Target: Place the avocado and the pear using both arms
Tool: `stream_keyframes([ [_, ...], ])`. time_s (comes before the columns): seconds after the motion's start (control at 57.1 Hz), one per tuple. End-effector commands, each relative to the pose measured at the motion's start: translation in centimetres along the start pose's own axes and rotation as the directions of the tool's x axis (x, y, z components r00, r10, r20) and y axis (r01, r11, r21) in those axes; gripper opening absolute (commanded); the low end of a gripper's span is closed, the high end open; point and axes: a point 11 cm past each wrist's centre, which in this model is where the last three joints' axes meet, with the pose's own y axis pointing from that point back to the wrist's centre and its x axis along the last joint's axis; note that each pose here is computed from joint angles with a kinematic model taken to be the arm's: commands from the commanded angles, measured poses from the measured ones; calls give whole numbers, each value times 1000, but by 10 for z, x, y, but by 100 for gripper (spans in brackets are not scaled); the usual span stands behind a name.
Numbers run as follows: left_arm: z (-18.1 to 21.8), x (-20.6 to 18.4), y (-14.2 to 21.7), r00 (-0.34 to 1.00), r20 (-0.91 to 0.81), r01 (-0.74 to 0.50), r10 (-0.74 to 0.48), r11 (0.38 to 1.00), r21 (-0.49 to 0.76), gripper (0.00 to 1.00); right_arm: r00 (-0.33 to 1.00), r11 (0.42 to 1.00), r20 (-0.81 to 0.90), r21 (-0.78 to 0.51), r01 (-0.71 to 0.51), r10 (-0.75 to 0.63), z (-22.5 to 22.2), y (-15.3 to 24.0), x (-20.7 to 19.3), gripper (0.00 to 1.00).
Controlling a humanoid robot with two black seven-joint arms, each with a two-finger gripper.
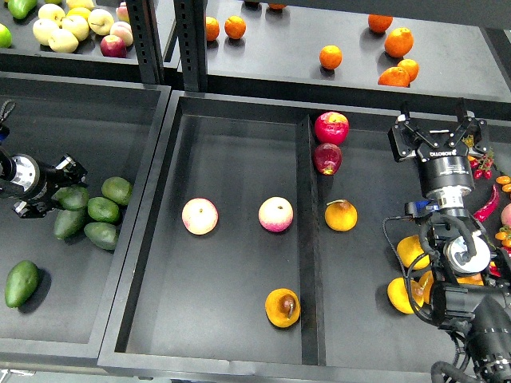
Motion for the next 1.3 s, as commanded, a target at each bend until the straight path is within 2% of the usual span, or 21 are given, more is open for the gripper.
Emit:
stream_keyframes([
  [0.0, -10, -2, -5, 1000, 0, -5, 5, 999, 32, 38, 1000, 1000, 0, 0, 3, -3, 0, 0, -1, 99],
  [0.613, -31, -43, -32, 998, -3, 69, -68, 994, 82, 41, 1000, 1000, 0, 1, 8, -8, 0, -1, -2, 99],
  [1.278, -34, -63, -41, 995, 6, 99, -100, 990, 99, 46, 1000, 1000, 0, 2, 12, -12, 0, -1, -3, 99],
])
